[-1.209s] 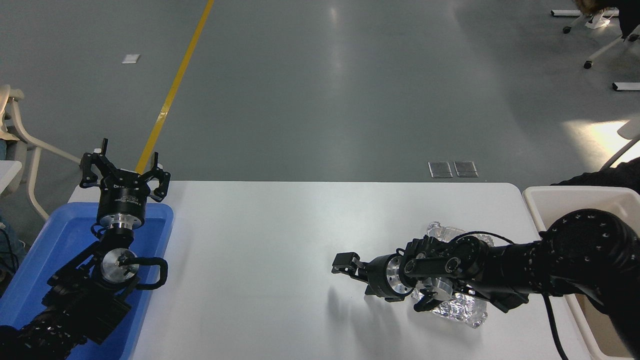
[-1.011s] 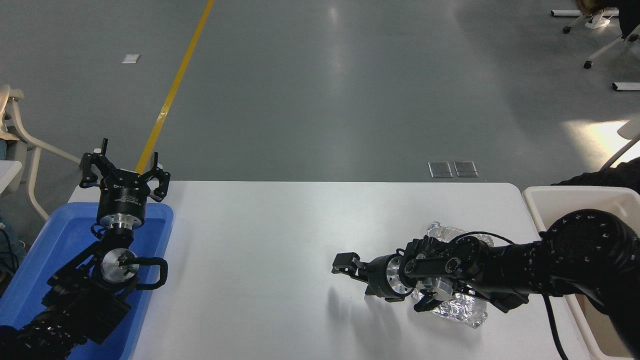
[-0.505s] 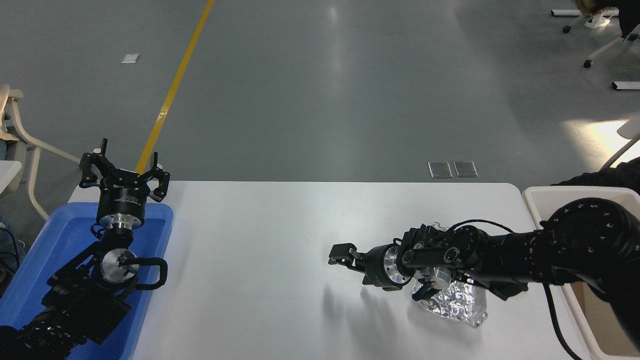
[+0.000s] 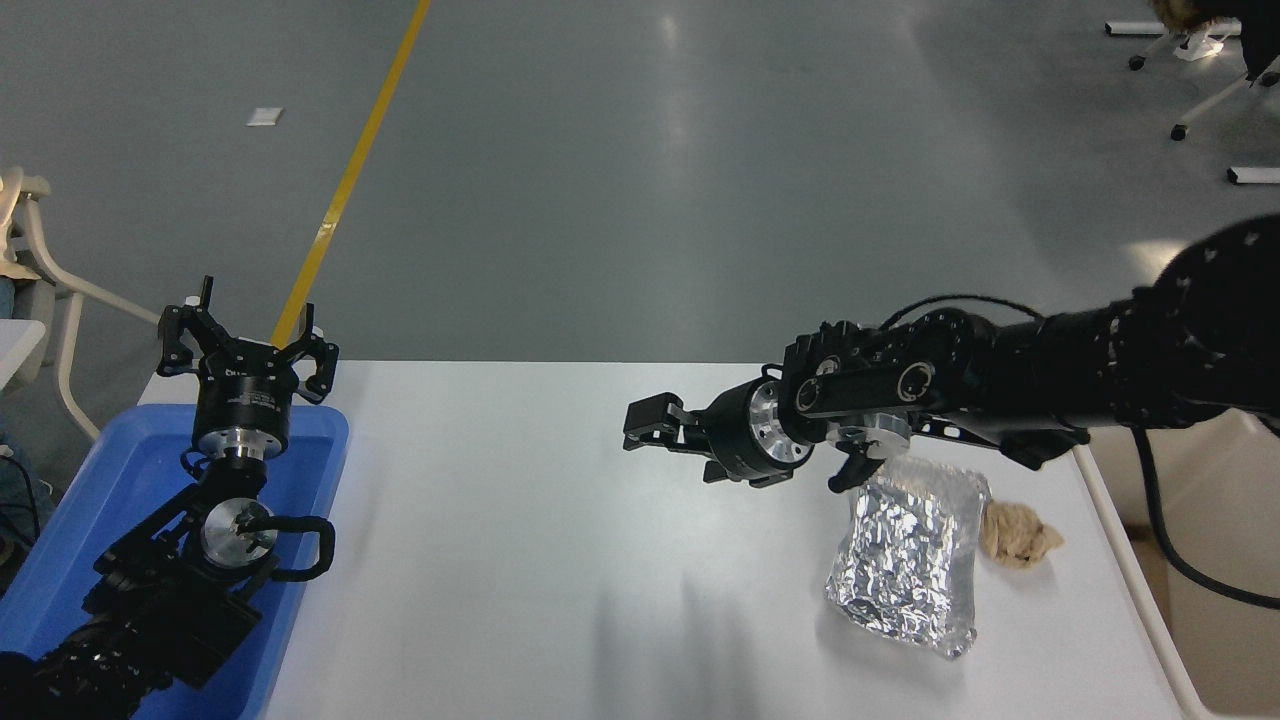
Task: Pick up foil plate and place in dustbin
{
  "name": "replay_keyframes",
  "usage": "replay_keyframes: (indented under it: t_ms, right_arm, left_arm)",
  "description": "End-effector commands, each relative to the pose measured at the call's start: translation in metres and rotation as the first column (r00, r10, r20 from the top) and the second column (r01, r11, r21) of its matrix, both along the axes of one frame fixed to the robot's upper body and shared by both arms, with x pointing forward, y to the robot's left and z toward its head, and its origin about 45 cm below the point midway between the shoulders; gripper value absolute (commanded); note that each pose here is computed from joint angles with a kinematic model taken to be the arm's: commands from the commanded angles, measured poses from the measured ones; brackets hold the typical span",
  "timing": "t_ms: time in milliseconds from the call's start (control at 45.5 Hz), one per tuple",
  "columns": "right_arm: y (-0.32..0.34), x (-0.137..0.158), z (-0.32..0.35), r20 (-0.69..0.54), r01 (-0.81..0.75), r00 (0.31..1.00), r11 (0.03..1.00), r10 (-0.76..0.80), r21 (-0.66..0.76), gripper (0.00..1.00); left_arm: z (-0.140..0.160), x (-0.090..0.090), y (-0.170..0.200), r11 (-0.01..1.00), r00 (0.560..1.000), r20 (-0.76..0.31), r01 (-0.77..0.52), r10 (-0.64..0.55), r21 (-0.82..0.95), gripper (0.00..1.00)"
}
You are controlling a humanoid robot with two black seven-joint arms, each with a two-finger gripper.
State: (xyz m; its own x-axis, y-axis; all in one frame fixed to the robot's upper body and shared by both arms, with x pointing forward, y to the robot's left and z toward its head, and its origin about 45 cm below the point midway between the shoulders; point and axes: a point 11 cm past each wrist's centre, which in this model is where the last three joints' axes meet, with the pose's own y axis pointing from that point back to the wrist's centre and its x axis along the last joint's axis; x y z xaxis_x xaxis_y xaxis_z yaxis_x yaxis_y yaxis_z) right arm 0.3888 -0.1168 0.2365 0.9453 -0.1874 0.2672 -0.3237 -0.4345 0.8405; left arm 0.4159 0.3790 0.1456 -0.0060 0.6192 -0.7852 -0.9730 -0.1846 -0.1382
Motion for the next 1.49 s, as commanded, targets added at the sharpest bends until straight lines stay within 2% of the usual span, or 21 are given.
replay_keyframes:
  t_ms: [0, 154, 286, 308, 352, 462, 791, 1209, 1473]
  right_arm:
    - [-0.05, 0.015, 0.097, 0.019, -0.053, 0.998, 0.992, 0.055, -0.118, 1.0]
    - [-0.097, 0.02, 0.148, 0.079, -0.079, 0.992, 0.962, 0.103, -0.262, 1.0]
    - [-0.15, 0.024, 0.181, 0.163, -0.022, 0.982, 0.923, 0.092, -0.383, 1.0]
    - [-0.171, 0.022, 0.186, 0.166, 0.0, 0.983, 0.89, 0.085, -0.455, 1.0]
    - [-0.187, 0.02, 0.19, 0.167, 0.016, 0.983, 0.86, 0.08, -0.511, 1.0]
    - [-0.209, 0.008, 0.214, 0.178, 0.043, 0.981, 0.814, 0.074, -0.579, 1.0]
    - [-0.207, -0.035, 0.243, 0.096, -0.031, 0.99, 0.833, 0.101, -0.553, 1.0]
    - [-0.163, -0.082, 0.178, -0.146, -0.303, 0.953, 0.804, 0.266, -0.511, 1.0]
    - [-0.173, -0.084, 0.156, -0.202, -0.309, 0.95, 0.816, 0.239, -0.488, 1.0]
  left_arm:
    - [0.0, 0.0, 0.0, 1.0, 1.0, 0.001, -0.002, 0.002, -0.001, 0.99]
    - [0.0, 0.0, 0.0, 1.0, 1.0, 0.0, -0.001, 0.001, 0.0, 0.99]
    - [0.0, 0.0, 0.0, 1.0, 1.0, -0.001, 0.001, -0.001, 0.0, 0.99]
    - [0.0, 0.0, 0.0, 1.0, 1.0, 0.0, 0.0, 0.0, -0.001, 0.99]
    - [0.0, 0.0, 0.0, 1.0, 1.0, 0.0, 0.0, 0.0, -0.001, 0.99]
    - [0.0, 0.0, 0.0, 1.0, 1.0, 0.001, -0.002, 0.002, -0.001, 0.99]
    - [0.0, 0.0, 0.0, 1.0, 1.0, 0.0, -0.001, 0.001, 0.0, 0.99]
    - [0.0, 0.0, 0.0, 1.0, 1.0, 0.0, -0.001, 0.001, 0.0, 0.99]
    - [0.0, 0.0, 0.0, 1.0, 1.0, 0.0, -0.001, 0.001, 0.0, 0.99]
